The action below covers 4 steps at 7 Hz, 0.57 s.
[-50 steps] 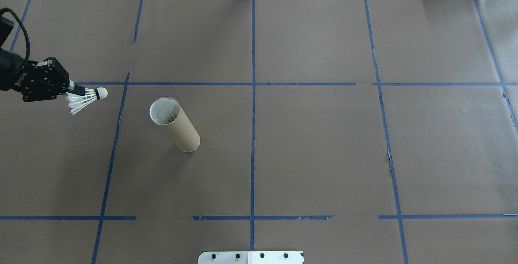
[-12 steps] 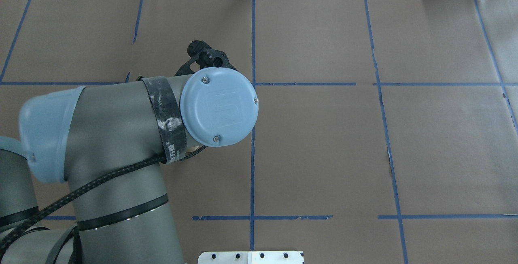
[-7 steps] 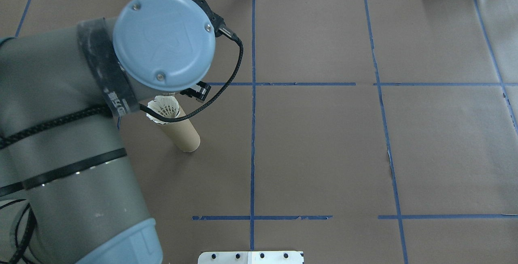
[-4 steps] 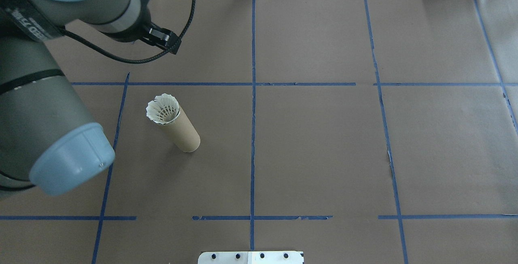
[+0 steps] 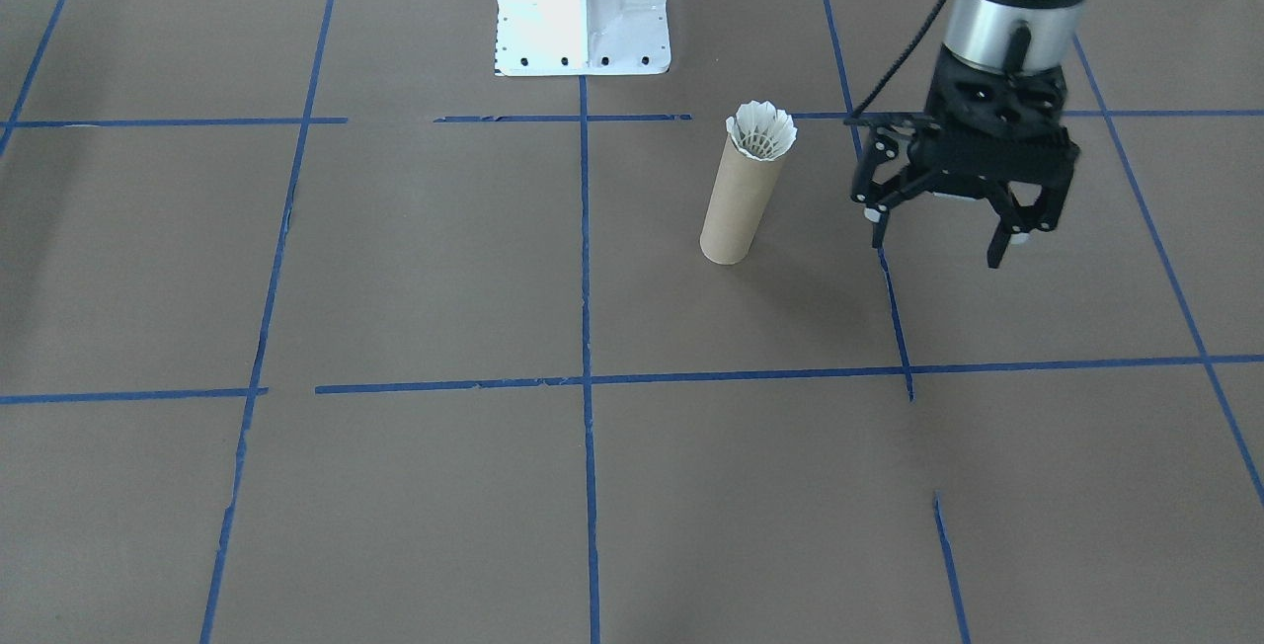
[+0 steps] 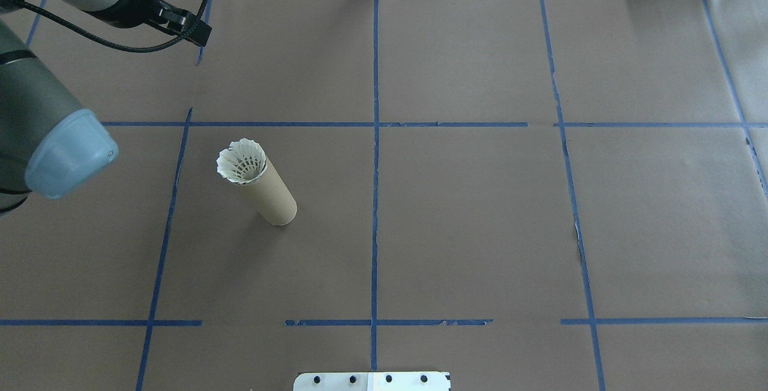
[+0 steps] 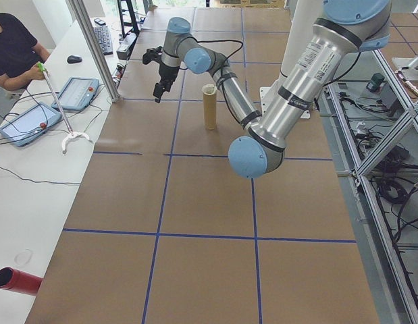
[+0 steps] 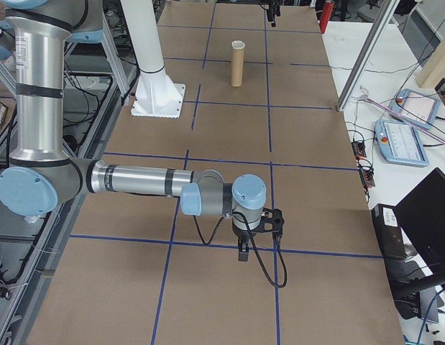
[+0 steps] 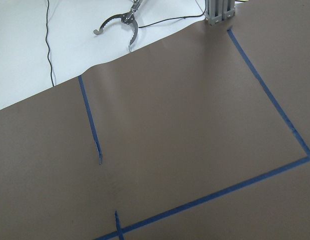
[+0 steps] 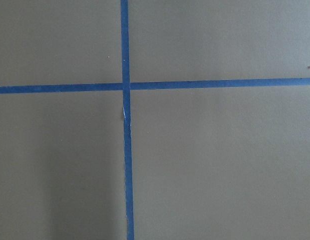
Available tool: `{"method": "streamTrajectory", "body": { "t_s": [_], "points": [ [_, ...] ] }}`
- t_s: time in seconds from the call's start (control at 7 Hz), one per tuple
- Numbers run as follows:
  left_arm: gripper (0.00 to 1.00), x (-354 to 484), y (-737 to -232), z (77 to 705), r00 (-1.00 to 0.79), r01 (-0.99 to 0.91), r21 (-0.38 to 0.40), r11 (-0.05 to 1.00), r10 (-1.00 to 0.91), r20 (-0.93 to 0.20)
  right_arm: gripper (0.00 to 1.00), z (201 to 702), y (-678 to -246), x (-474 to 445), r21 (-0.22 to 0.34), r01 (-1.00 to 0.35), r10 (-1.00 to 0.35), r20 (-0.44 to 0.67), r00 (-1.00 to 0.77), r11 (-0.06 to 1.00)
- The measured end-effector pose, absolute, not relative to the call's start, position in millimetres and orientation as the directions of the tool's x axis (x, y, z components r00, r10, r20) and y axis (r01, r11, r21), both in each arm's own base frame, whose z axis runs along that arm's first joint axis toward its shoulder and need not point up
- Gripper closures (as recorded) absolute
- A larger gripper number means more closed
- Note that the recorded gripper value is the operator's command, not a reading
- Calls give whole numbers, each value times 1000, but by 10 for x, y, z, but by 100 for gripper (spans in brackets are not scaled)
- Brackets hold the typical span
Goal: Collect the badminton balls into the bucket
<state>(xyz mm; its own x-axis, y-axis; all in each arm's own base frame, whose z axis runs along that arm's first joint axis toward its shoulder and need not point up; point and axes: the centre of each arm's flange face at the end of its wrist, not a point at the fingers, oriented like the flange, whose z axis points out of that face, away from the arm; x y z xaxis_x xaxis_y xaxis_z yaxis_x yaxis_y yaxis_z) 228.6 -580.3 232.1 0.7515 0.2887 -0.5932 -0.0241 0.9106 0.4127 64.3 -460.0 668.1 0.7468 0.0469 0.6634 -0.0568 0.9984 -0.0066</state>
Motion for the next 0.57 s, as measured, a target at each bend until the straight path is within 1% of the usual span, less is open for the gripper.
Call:
{"method": "streamTrajectory", "body": {
  "t_s": [0.14, 0.43, 0.57],
  "points": [
    [0, 2062, -5959, 2682, 742, -43, 357, 933, 269, -614, 0, 6680, -4601, 643, -7, -57, 47, 663, 747, 998],
    [0, 1386, -6122, 3546, 748, -88, 299, 950, 262, -610, 0, 6681, -4600, 643, -7, -57, 47, 663, 747, 998],
    [0, 1007, -6134, 4092, 737, -115, 253, 960, 254, -626, 0, 6680, -4600, 643, -7, -57, 47, 663, 747, 998]
  ]
}}
